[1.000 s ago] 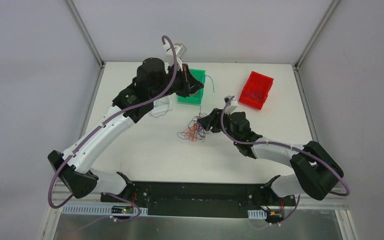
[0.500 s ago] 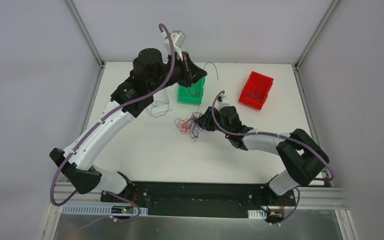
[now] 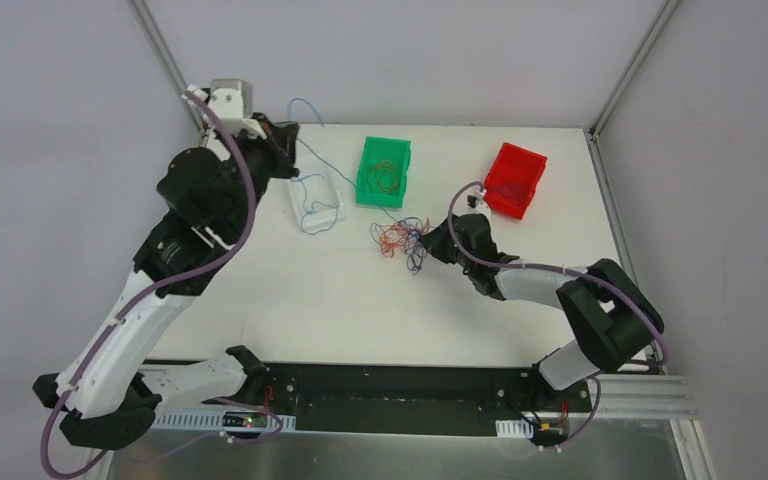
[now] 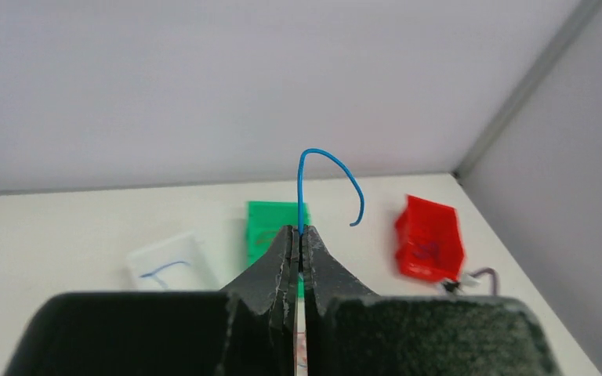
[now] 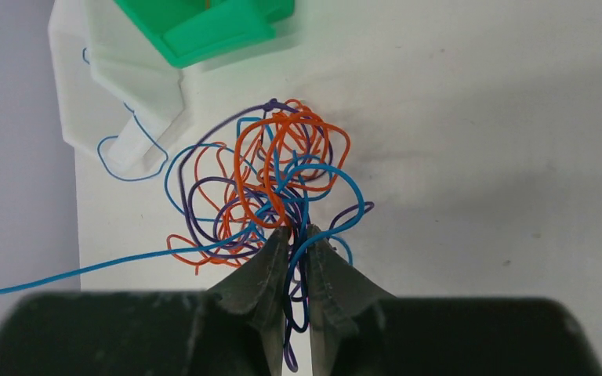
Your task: Untangle the cables
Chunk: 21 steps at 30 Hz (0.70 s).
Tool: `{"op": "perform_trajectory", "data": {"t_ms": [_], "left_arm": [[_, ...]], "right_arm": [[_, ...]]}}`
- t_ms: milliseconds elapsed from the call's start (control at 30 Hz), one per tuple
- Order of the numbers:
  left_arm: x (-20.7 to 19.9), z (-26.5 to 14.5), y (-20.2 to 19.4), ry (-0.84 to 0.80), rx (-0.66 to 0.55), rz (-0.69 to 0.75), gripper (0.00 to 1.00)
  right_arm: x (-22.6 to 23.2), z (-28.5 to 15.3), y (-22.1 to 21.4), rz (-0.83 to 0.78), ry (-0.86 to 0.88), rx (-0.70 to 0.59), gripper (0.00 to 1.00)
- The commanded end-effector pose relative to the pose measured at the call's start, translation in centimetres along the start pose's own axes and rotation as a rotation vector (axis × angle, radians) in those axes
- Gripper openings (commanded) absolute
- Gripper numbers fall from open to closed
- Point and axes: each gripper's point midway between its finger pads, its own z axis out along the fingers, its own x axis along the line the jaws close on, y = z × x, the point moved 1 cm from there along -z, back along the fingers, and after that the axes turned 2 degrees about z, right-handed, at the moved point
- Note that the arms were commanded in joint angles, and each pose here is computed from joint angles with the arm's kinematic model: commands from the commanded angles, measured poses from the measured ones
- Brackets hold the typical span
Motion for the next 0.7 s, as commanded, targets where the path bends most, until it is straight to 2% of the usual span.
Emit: {"op": "perform_trajectory", "data": {"t_ms": [0, 133, 300, 467, 567, 667], "left_arm": [[7.9, -3.6, 2.1, 0.387, -0.079, 0.183, 0.00], [10.8, -6.2, 0.9, 0.509, -0.058, 0.243, 0.00], [11.5, -7.0, -2.6, 0.501, -0.012, 0.256, 0.00], [8.7, -6.3, -10.0, 0.275, 0.086, 0.145, 0.00], [7.3, -5.8, -15.7, 0.184, 0.219, 0.103, 0.00], [6.9, -6.0, -20.7, 0.161, 0.355, 0.082, 0.00]], "right_arm": [[-0.8, -0.9, 2.7, 0.109, -0.033, -0.116, 0.15], [-1.3, -1.9, 3.8, 0.118, -0.040, -0.170, 0.15], [-1.5, -3.5, 5.6, 0.076, -0.049, -0.265, 0.16], [0.0, -4.2, 6.0, 0.022, 0.010, -0.260, 0.15], [1.3, -4.4, 5.7, -0.021, 0.074, -0.240, 0.15], [2.2, -4.5, 5.6, -0.075, 0.095, -0.231, 0.15]]}}
